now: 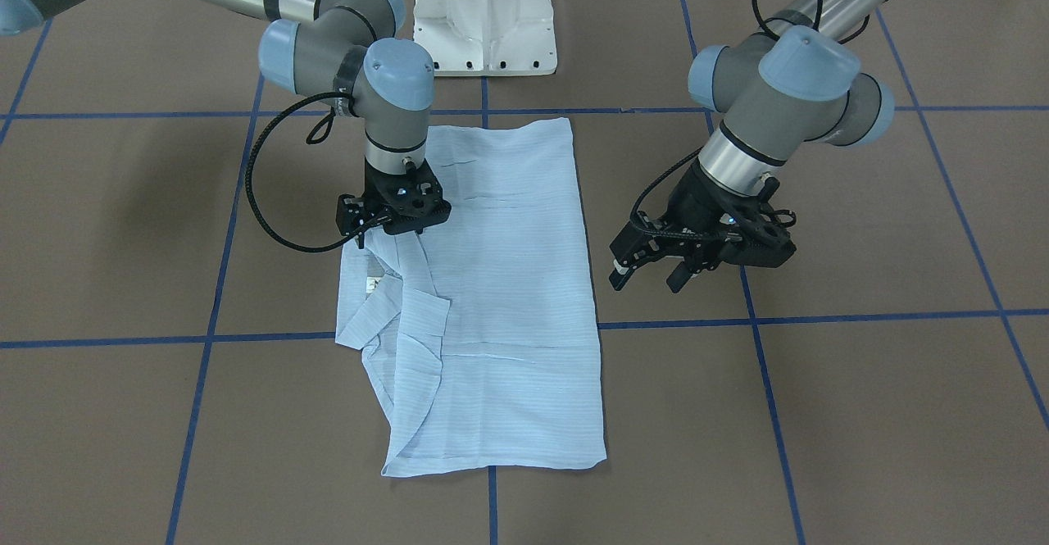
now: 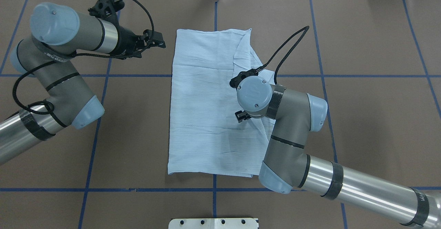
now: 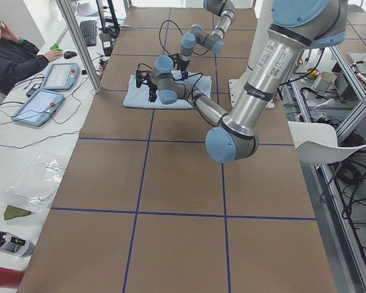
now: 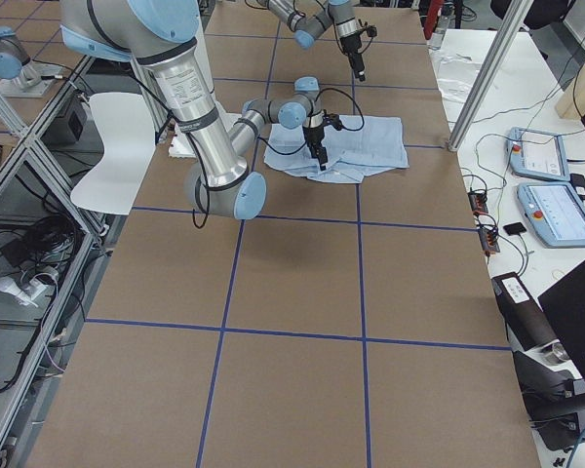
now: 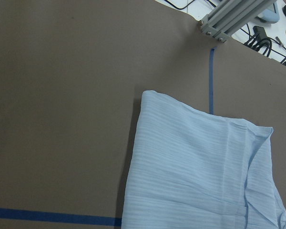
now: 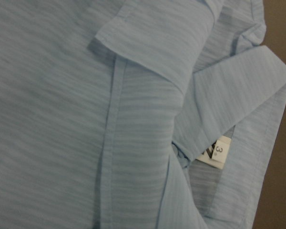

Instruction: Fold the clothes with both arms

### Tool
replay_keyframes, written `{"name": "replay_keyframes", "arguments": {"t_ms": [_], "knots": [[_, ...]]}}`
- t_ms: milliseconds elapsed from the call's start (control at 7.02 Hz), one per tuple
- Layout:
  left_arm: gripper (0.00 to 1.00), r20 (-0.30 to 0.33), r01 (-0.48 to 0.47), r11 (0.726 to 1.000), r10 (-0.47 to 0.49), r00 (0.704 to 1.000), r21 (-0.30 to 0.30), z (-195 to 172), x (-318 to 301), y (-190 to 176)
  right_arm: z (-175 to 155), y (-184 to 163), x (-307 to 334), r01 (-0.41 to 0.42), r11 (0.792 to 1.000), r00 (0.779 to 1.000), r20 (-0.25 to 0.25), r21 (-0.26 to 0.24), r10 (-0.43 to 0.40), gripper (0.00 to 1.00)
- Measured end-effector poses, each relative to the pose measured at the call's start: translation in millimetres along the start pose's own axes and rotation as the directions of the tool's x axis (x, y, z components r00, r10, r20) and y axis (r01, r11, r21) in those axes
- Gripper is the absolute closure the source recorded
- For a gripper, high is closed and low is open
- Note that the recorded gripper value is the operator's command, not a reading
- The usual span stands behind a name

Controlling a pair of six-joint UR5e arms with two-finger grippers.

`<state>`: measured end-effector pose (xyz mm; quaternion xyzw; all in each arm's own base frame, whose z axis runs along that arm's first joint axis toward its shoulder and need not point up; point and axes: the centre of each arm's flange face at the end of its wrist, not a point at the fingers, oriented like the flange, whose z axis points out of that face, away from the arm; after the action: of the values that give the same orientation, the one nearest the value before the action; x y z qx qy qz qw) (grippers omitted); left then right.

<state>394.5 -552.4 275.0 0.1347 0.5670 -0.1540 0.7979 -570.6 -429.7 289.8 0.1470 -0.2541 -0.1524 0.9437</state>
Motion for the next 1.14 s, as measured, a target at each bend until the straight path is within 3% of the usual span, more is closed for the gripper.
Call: {"name": "replay_keyframes", "arguments": {"t_ms": [570, 1139], "knots": [[0.0, -0.004, 0.001, 1.0, -0.001, 1.0, 0.0, 0, 3, 0, 5, -6, 22, 0.017, 1.0, 1.0, -0.004, -0.019, -0.018, 0.0], [0.0, -0.009, 0.002, 1.0, -0.002, 1.0, -0.001, 0, 7, 1, 26, -11, 122, 0.031, 0.998, 0.998, -0.055, -0.061, -0.034, 0.0]]}}
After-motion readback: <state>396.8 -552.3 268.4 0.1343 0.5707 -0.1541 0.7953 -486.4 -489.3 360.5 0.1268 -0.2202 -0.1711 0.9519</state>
